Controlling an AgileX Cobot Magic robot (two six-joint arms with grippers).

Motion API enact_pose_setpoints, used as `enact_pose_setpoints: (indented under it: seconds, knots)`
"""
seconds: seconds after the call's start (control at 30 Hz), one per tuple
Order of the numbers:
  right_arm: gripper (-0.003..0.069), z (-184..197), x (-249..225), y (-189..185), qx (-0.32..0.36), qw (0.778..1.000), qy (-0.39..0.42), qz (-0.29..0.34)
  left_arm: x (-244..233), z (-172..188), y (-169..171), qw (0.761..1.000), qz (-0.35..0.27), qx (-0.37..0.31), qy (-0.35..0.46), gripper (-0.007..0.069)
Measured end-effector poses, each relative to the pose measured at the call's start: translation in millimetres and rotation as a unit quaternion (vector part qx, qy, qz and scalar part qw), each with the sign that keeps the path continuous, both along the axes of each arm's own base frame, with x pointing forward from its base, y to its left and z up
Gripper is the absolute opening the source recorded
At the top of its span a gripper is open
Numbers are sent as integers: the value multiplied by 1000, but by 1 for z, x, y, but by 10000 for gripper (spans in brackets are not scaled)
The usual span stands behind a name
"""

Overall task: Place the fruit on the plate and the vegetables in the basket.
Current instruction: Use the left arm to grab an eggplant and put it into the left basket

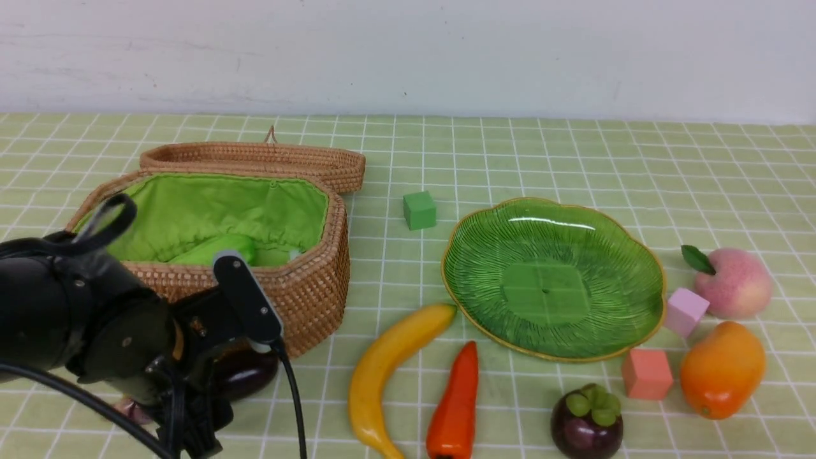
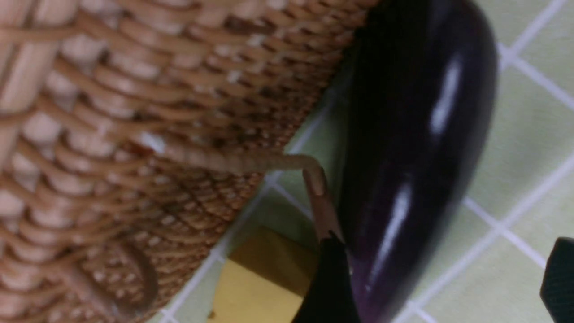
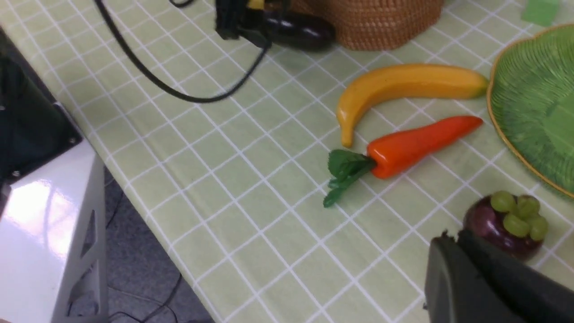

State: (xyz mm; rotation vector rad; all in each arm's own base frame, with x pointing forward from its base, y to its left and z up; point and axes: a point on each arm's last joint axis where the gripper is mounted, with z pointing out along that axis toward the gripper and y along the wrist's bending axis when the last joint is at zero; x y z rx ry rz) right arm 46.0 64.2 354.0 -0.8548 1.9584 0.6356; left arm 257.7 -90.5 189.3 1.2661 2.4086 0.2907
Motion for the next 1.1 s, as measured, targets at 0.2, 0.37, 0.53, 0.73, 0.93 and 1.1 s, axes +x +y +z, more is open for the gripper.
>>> enact_pose_setpoints:
  seconds: [0.2,0.37,0.53,0.73,0.93,1.1]
  knots:
    - [13,5,-2,4,16,999,-30,33,6,-11,-2,1000,-16,11,1,571]
    - [13,6,-2,5,18,998,-39,37,8,-23,-2,999,-18,22,21,565]
    - [14,6,-2,5,18,998,-40,37,9,-28,-3,999,-7,21,29,549]
    - [18,7,-2,5,19,998,-41,38,9,-29,-2,999,2,18,29,415]
    - [18,7,-2,5,19,998,-41,38,9,-29,-1,999,-5,29,29,378]
    - [21,7,-2,5,19,998,-41,38,6,-25,1,999,-1,39,36,378]
